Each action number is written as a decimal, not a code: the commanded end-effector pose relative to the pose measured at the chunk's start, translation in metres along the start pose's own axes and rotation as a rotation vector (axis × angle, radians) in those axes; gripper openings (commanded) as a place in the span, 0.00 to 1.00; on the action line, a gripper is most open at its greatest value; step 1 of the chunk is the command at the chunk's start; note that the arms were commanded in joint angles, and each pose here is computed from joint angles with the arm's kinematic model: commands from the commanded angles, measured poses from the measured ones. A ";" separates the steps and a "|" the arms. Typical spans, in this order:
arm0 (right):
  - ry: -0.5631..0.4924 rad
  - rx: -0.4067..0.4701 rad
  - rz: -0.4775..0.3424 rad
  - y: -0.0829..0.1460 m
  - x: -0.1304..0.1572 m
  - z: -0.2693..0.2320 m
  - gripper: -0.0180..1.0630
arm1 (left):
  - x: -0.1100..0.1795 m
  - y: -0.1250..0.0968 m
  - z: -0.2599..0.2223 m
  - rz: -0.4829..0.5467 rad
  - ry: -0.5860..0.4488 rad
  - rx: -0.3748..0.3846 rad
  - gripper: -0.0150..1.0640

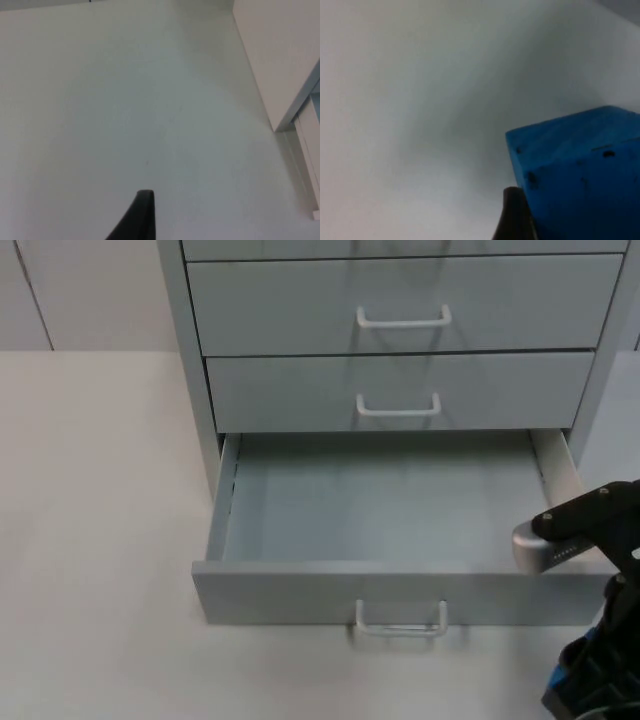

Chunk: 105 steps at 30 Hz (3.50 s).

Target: Open the drawer with the left hand, place the block into the drawer with the right hand, then close the drawer with the left hand.

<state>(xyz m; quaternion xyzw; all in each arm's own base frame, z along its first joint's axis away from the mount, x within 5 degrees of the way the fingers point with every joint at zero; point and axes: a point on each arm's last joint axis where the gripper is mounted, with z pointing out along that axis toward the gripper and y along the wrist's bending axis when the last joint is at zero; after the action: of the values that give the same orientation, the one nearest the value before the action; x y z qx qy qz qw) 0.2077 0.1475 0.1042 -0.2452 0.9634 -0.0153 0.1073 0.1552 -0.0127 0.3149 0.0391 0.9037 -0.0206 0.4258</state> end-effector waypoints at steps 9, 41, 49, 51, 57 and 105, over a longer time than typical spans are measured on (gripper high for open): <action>-0.097 0.008 -0.003 0.003 0.007 -0.065 0.02 | 0.001 0.000 -0.001 -0.011 -0.009 0.004 0.99; -0.593 -0.100 0.138 0.003 -0.001 -0.143 0.02 | 0.001 -0.001 -0.001 -0.019 -0.011 0.010 0.99; -0.539 -0.129 0.114 0.022 -0.039 -0.106 0.02 | 0.001 -0.001 -0.001 -0.019 -0.011 0.010 0.99; -0.520 -0.132 0.148 0.023 -0.058 -0.093 0.02 | 0.001 -0.001 -0.001 -0.019 -0.011 0.010 0.99; -0.496 -0.156 0.342 0.011 -0.087 -0.069 0.02 | 0.001 -0.001 -0.001 -0.019 -0.011 0.010 0.99; -0.633 -0.111 0.251 0.009 -0.065 -0.148 0.68 | 0.000 -0.001 -0.001 -0.027 -0.015 0.017 0.99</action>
<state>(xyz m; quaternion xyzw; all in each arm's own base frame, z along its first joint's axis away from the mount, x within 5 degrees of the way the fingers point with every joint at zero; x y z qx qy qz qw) 0.2306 0.1849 0.2580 -0.1152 0.9030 0.1414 0.3891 0.1553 -0.0141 0.3152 0.0337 0.9030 -0.0316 0.4273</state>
